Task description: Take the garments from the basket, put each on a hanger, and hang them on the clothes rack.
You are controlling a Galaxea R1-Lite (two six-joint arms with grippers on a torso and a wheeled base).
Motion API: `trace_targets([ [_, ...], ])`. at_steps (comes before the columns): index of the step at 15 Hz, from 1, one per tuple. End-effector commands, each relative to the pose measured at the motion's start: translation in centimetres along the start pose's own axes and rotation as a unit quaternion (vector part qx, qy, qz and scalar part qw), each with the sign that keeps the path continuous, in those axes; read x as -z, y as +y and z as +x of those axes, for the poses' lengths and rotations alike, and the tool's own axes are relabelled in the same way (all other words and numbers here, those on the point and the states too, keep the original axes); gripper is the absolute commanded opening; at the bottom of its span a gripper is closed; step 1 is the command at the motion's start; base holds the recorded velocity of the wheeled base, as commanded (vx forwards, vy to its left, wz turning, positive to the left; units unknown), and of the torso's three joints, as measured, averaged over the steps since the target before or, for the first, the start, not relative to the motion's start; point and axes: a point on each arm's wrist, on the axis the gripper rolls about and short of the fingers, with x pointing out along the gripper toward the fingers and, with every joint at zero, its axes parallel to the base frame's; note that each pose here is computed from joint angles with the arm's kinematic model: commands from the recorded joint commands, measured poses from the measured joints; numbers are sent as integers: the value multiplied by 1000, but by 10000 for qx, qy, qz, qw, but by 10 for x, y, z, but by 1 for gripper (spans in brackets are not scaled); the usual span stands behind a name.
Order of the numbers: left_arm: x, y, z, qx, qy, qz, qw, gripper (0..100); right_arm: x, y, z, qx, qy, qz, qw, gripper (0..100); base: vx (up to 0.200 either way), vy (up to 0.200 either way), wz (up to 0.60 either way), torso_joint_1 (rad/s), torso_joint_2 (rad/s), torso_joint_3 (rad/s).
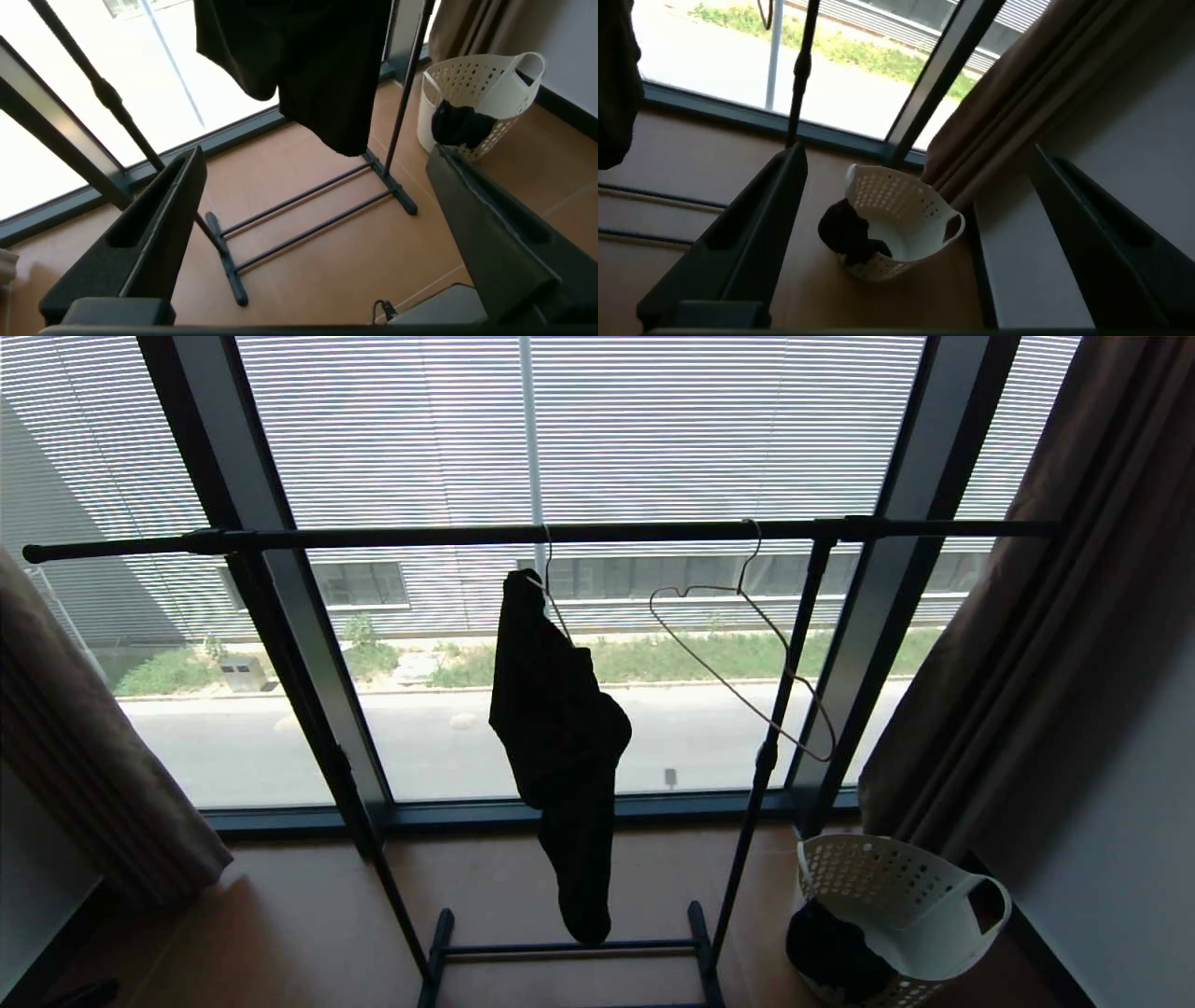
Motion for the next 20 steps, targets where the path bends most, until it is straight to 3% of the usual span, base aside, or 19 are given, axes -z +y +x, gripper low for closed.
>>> trace_targets([
  [1,44,-13,-24,-120,-491,92,9987,100,50,10,-25,784,-345,636,9943,100,0,0,0,0,0,0],
  [3,47,-13,-26,-398,-523,-157,9977,100,67,18,-25,217,-538,1008,9932,100,0,0,0,0,0,0],
  [4,48,-13,-26,-471,-480,-268,9974,100,80,24,-20,-1,-413,1072,9934,100,0,0,0,0,0,0],
  [6,48,-13,-27,-486,-479,-284,9973,100,84,29,-22,-474,-627,1217,9894,100,0,0,0,0,0,0],
  [9,48,-13,-26,-485,-471,-278,9973,100,85,29,-22,-484,-625,1537,9850,100,0,0,0,0,0,0],
  [17,48,-13,-26,-486,-470,-270,9973,100,85,29,-22,-479,-649,1515,9852,100,0,-200,0,7,0,3],
  [20,48,-13,-26,-486,-470,-270,9973,100,85,29,-22,-479,-649,1515,9852,100,133,0,0,0,2,2],
])
